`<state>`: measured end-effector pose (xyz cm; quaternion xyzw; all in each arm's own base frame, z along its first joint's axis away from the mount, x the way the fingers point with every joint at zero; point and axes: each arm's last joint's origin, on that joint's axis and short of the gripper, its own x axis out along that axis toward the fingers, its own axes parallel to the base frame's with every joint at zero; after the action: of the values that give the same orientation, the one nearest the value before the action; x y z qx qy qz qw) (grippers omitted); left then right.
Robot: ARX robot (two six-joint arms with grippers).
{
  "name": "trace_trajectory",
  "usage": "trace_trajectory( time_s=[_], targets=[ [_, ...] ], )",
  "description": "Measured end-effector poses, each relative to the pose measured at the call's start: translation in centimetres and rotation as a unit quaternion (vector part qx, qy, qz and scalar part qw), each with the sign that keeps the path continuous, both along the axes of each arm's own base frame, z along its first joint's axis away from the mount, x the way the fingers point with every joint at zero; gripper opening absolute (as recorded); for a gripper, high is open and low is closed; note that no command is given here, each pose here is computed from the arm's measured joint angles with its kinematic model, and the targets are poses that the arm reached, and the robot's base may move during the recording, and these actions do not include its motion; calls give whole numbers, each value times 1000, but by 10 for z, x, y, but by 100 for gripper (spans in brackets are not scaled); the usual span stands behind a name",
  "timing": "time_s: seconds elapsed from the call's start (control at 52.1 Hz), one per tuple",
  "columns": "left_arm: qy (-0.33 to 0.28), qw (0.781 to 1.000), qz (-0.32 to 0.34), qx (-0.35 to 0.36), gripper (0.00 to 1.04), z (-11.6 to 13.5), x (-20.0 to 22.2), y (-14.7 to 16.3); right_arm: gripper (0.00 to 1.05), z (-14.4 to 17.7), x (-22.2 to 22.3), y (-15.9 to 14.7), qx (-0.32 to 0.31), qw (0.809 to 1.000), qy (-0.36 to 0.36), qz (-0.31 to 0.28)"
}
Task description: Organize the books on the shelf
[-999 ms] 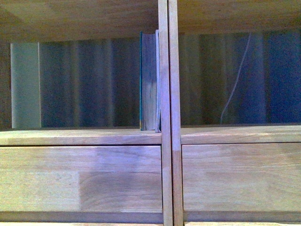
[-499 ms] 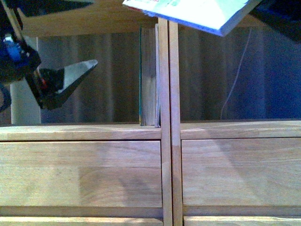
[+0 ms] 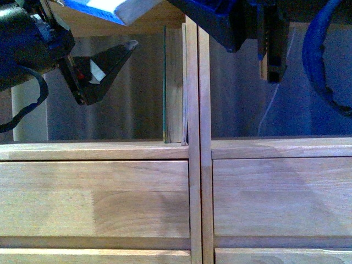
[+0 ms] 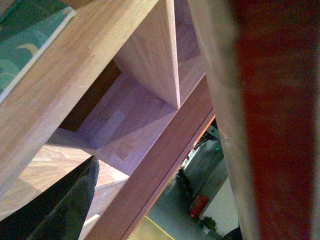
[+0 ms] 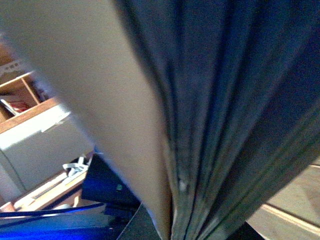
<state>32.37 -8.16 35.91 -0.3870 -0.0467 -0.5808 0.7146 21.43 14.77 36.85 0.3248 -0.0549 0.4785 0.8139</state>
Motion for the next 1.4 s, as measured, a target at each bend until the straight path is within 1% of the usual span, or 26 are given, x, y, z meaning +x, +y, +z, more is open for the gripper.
trace_trajectory(
  time_s=[0.058,0.115,0.134,0.173,0.25,0.269,0.365,0.384,0.48,0.499,0.595,0.672,0.71,0.749,0.787,0.845,0.864,0.941,1.018,1.133,1.21,1.248,1.306,1.363,1.383,1.402],
  targets=[
    [-5,1000,0,-3,96,0,-1,-1,7,0,-2,3,5,1000,6,3],
    [-6,1000,0,-4,90,0,-1,-1,7,0,-2,4,5,1000,8,5],
    [-6,1000,0,-4,87,0,-1,-1,7,0,-3,5,5,1000,10,6],
    [-5,1000,-1,-5,83,0,-1,-1,7,-1,-3,6,6,1000,11,7],
    [-5,1000,-1,-5,77,1,-1,-1,7,-2,-3,7,6,1000,14,7],
    [-5,1000,-1,-5,72,1,-1,0,7,-2,-2,8,6,1000,15,7],
    [-4,1000,-1,-6,61,1,-1,0,7,-5,0,10,4,1000,24,6],
    [-4,1000,0,-7,57,1,-1,0,7,-6,1,10,4,1000,27,7],
    [-3,1000,1,-8,49,1,-1,0,7,-7,2,11,7,999,33,9],
    [-3,1000,1,-9,45,1,-1,0,7,-7,2,11,9,999,35,11],
    [5,1000,-2,-13,35,1,-1,0,7,-8,3,11,14,999,41,13],
    [11,1000,-6,-17,27,1,-1,0,17,-10,4,10,11,999,43,18],
    [11,1000,-7,-17,24,1,-2,0,20,-12,4,9,9,999,46,19],
    [13,1000,-9,-17,18,1,-2,0,25,-15,5,8,5,999,48,21],
    [16,1000,-12,-17,16,1,-2,0,29,-17,5,8,4,999,50,19],
    [22,999,-19,-16,8,1,-2,0,39,-24,5,2,-5,998,57,17],
    [22,999,-22,-14,7,1,-2,-1,45,-27,4,-2,-10,998,58,12],
    [22,999,-25,-10,7,0,-2,-1,58,-33,0,-18,-26,998,56,-6],
    [22,999,-25,-10,7,0,-2,-1,74,-34,-5,-44,-48,997,41,-48],
    [18,1000,-19,-9,7,-1,-3,0,88,-36,-10,-75,-74,991,29,-104],
    [8,999,39,-5,7,-7,-13,11,98,-37,-15,-96,-92,986,20,-138],
    [3,998,69,10,7,-10,-17,17,99,-38,-17,-107,-101,981,19,-162],
    [-23,992,118,32,7,-9,-21,22,98,-39,-21,-121,-113,974,15,-194],
    [-68,975,202,66,7,-3,-23,29,98,-38,-31,-142,-134,963,0,-233],
    [-94,962,241,87,7,-1,-22,31,98,-38,-36,-150,-143,958,-8,-249],
    [-109,954,260,99,7,0,-21,32,98,-37,-40,-154,-151,955,-17,-254]
  ],
)
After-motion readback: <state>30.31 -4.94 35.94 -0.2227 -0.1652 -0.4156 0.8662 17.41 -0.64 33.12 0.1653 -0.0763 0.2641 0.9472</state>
